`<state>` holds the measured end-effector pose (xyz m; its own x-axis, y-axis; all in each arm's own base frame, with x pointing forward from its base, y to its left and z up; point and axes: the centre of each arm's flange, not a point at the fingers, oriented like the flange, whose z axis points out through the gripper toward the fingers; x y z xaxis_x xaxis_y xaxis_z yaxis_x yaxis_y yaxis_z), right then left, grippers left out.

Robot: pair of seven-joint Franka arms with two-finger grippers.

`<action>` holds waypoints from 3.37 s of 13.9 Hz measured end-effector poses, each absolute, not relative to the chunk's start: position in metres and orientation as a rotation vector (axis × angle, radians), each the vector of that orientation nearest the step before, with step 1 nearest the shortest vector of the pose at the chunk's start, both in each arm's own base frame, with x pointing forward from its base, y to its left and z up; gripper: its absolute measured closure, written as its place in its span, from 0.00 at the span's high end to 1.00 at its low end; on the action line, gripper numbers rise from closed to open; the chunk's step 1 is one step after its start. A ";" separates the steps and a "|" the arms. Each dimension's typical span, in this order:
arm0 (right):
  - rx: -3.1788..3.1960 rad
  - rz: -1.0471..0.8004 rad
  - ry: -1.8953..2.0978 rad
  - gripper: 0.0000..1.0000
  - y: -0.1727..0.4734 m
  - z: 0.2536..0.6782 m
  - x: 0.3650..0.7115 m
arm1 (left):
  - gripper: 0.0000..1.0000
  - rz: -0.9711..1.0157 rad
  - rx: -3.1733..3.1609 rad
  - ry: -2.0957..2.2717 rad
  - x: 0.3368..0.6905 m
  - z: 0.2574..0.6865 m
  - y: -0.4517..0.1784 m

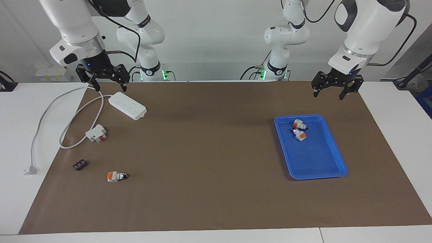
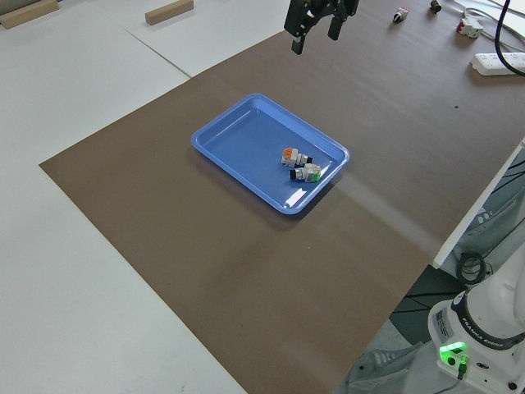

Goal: Turn and place switch with both arms
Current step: 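Move the right gripper toward the white-and-orange switch on the table, then grasp the switch with the right gripper and lift it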

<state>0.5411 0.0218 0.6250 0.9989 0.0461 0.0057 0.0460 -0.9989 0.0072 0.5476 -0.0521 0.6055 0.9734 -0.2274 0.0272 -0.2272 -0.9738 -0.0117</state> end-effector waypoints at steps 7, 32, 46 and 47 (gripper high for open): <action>3.004 0.091 0.840 0.99 0.023 0.597 0.559 | 1.00 -0.045 -3.112 0.358 0.548 0.606 -0.052; 2.388 0.203 2.357 1.00 -0.076 0.320 0.724 | 1.00 -0.017 -3.105 0.400 0.538 0.588 -0.067; 2.168 0.275 2.485 0.99 -0.093 0.277 0.722 | 1.00 -0.018 -3.104 0.397 0.537 0.580 -0.066; 2.177 0.271 2.485 0.97 -0.096 0.274 0.720 | 1.00 -0.014 -3.104 0.397 0.536 0.579 -0.066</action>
<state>0.7195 -0.0956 0.2735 -0.1287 0.9633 0.2355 0.9914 0.1304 0.0087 0.5361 -0.0655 0.5788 0.9678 -0.2518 0.0075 -0.2517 -0.9677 -0.0132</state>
